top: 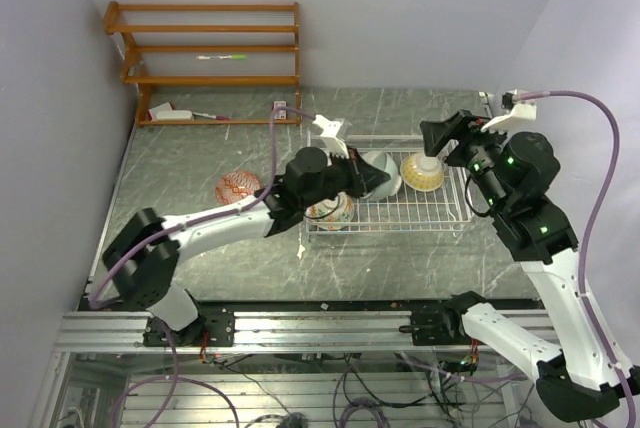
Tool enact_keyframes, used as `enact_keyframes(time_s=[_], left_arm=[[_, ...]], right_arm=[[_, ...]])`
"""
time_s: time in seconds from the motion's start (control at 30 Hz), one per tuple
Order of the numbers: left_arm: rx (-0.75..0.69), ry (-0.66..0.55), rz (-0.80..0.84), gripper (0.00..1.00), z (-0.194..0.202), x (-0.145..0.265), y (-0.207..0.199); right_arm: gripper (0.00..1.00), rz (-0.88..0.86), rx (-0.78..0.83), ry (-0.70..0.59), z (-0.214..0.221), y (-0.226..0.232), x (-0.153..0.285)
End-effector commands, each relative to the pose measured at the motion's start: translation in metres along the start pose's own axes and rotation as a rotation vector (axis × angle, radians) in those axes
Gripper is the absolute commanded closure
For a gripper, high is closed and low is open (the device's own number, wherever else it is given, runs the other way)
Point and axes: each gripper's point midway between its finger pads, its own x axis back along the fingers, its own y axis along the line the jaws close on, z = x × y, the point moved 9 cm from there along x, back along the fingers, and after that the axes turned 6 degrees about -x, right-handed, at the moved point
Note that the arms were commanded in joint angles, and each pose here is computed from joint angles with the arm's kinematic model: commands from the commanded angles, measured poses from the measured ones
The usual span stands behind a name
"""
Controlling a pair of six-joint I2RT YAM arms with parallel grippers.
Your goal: Load the bowls into the dish rack
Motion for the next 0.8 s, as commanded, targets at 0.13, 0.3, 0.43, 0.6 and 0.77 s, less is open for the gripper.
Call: enact_keyframes(time_s=[0.13,0.3,0.43,0.6,0.77], left_arm=[[0.143,-0.214,0.417,0.93,-0.012,-0.05,-0.052],[0.196,-0.189,0.478,0.93,0.007,-0.079,-0.048],[0.226,-0.15,0.459,0.93,0.023,-0.095,-0.038],[0.255,-0.116,0.402,0.93,0.046,-0.102,-0.019],[0.27,-0.073,0.329,0.93,0.07,-0.106,0.001]], right_arm=[[0.21,0.039,0.025,-0.03,-0.013,-0.004,0.021],[0.14,0.028,0.033,-0.011,-0.008,-0.005,0.021],[0.0,0.023,0.038,0.01,-0.003,-0.006,0.02],[0.0,0.017,0.038,0.029,0.004,-0.008,0.016],[0.0,0.011,0.041,0.045,0.011,-0.01,0.013]])
